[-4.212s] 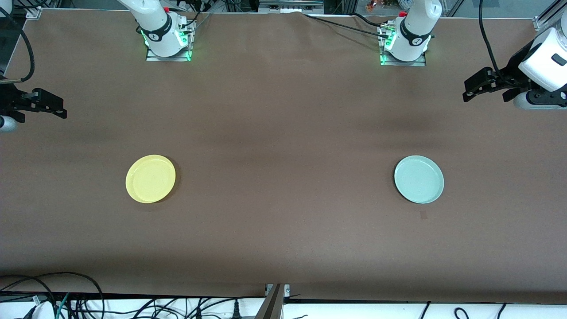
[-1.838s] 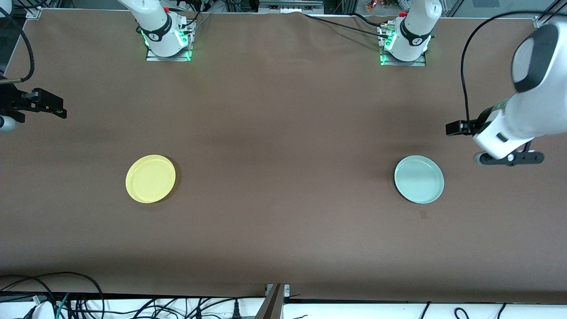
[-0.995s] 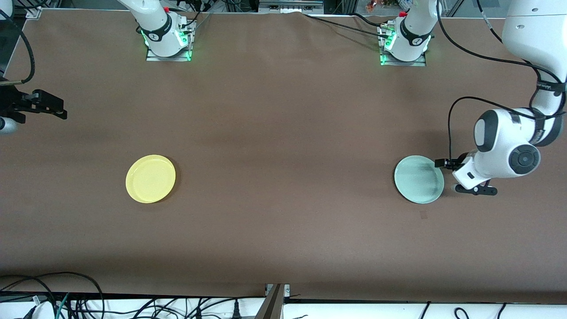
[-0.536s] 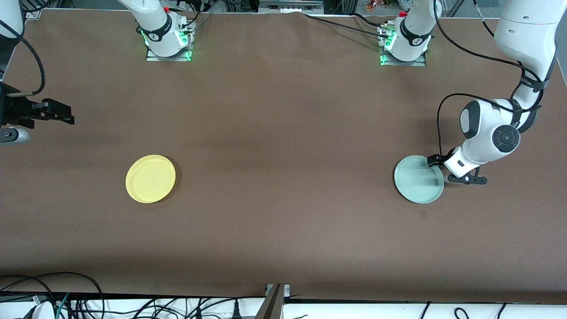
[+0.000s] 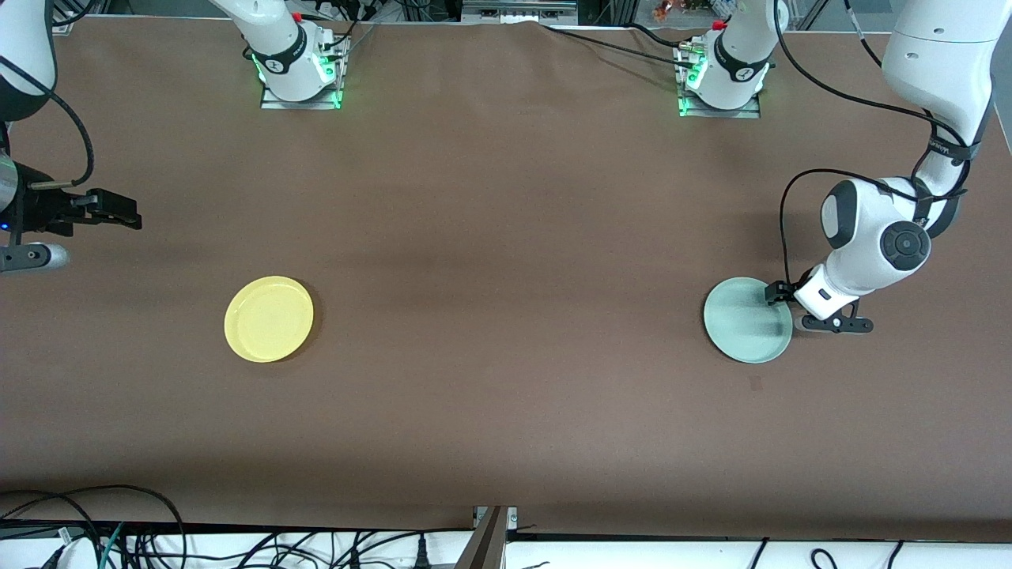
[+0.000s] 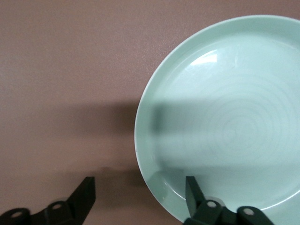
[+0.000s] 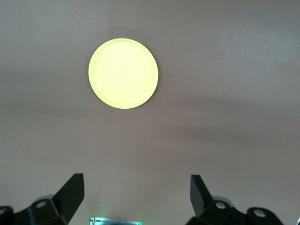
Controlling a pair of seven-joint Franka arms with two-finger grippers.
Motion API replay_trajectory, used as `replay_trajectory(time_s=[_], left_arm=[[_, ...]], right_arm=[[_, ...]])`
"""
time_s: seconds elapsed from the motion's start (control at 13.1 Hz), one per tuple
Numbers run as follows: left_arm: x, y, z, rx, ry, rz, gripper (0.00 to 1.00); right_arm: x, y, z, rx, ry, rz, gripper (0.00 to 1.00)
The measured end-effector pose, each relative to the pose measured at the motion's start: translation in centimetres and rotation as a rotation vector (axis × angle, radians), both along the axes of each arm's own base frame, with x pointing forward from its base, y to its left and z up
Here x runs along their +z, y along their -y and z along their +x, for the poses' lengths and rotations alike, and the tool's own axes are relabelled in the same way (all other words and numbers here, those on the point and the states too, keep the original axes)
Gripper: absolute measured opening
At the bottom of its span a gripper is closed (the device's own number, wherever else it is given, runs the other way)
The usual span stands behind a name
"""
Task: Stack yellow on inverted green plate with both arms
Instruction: 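Grasp the green plate with the left gripper while the right gripper reaches yellow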
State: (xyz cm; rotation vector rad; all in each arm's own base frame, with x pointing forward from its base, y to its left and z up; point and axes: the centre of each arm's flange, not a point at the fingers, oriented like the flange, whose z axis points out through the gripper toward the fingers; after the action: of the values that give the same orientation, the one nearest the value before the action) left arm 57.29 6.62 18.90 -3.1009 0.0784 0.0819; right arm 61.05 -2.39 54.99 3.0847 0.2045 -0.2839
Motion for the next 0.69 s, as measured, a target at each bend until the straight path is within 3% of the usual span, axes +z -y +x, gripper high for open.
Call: replay_trajectory(time_s=[0.15,0.23,0.69], left_arm=[[-0.04,0.0,0.01,0.001,0.0,0.0,0.54],[-0.05,-0.01,0.03,0.001,0.0,0.0,0.48],[-0.9,0.12,0.27,-0.002,-0.008,-0.003,0.37]], right_arm=[[-0.49,0.22,0.16,-0.003,-0.008,-0.001,1.0],[-0.48,0.25,0.16,-0.004,-0.008,-0.001,1.0],[-0.84,0.98,0.17,-0.015,-0.015,-0.001,1.0]])
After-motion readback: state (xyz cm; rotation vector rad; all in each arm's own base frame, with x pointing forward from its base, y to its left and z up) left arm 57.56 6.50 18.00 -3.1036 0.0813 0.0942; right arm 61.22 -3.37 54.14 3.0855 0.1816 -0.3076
